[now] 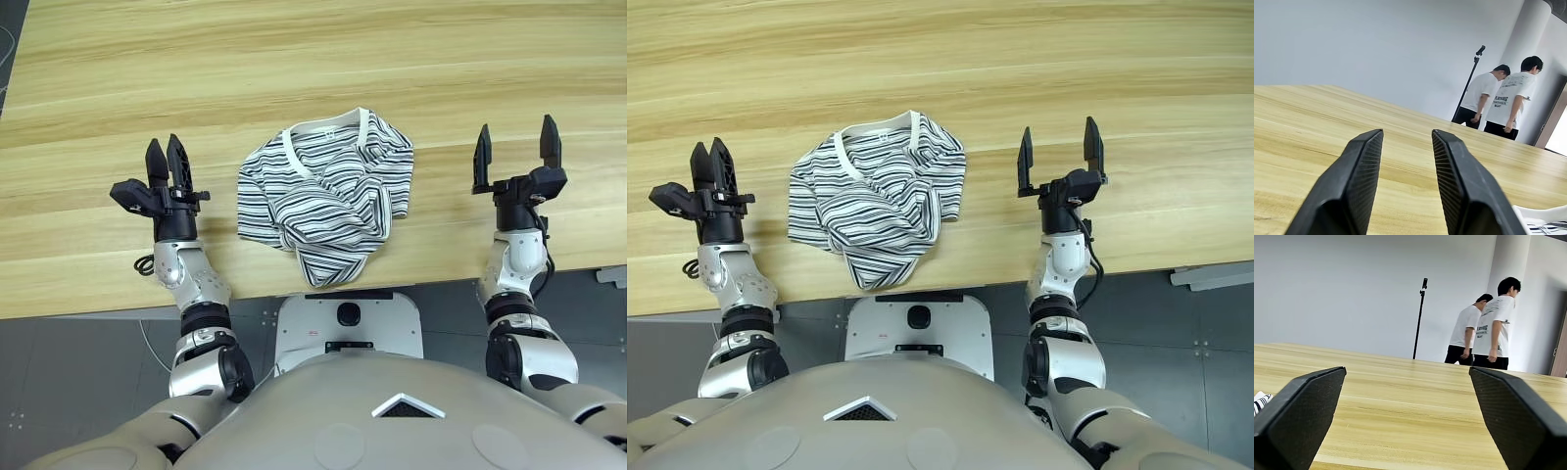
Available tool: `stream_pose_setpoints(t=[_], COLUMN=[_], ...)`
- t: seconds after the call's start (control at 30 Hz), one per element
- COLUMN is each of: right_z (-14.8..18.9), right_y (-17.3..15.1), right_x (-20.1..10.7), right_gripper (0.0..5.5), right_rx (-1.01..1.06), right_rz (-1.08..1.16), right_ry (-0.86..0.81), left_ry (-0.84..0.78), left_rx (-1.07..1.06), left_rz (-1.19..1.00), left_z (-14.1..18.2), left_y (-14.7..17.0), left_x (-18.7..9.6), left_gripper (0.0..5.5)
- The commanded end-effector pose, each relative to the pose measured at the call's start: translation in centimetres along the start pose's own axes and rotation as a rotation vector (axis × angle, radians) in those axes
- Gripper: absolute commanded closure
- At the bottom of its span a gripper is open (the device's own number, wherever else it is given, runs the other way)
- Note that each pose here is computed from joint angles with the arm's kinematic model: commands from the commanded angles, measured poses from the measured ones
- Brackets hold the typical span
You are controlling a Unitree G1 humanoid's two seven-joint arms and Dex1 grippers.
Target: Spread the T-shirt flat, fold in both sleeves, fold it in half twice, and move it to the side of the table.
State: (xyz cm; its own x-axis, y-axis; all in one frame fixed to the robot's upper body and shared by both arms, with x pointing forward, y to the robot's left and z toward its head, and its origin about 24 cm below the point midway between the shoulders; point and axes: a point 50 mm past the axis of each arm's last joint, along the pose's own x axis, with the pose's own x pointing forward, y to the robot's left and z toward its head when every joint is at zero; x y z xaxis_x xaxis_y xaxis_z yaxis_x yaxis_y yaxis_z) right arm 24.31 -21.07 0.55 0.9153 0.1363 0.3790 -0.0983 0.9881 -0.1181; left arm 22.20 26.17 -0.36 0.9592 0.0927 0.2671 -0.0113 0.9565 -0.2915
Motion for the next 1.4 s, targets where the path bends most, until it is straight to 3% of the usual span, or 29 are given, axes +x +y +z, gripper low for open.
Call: stream_pose_setpoints(t=[0.03, 1.4], right_z=[-0.02, 0.00], right_y=[0.31, 0.25], right_x=[0.43, 0.50], right_gripper=[0.85, 0.85], right_rx=[0.014, 0.013], right_rz=[0.000, 0.000], right_ry=[-0.003, -0.002], left_ry=[0.008, 0.005], left_rx=[-0.012, -0.017], left_rz=[-0.002, -0.003], left_z=[-0.14, -0.14], left_y=[-0.04, -0.13], left_x=[0.24, 0.32], left_gripper=[3.65, 3.65])
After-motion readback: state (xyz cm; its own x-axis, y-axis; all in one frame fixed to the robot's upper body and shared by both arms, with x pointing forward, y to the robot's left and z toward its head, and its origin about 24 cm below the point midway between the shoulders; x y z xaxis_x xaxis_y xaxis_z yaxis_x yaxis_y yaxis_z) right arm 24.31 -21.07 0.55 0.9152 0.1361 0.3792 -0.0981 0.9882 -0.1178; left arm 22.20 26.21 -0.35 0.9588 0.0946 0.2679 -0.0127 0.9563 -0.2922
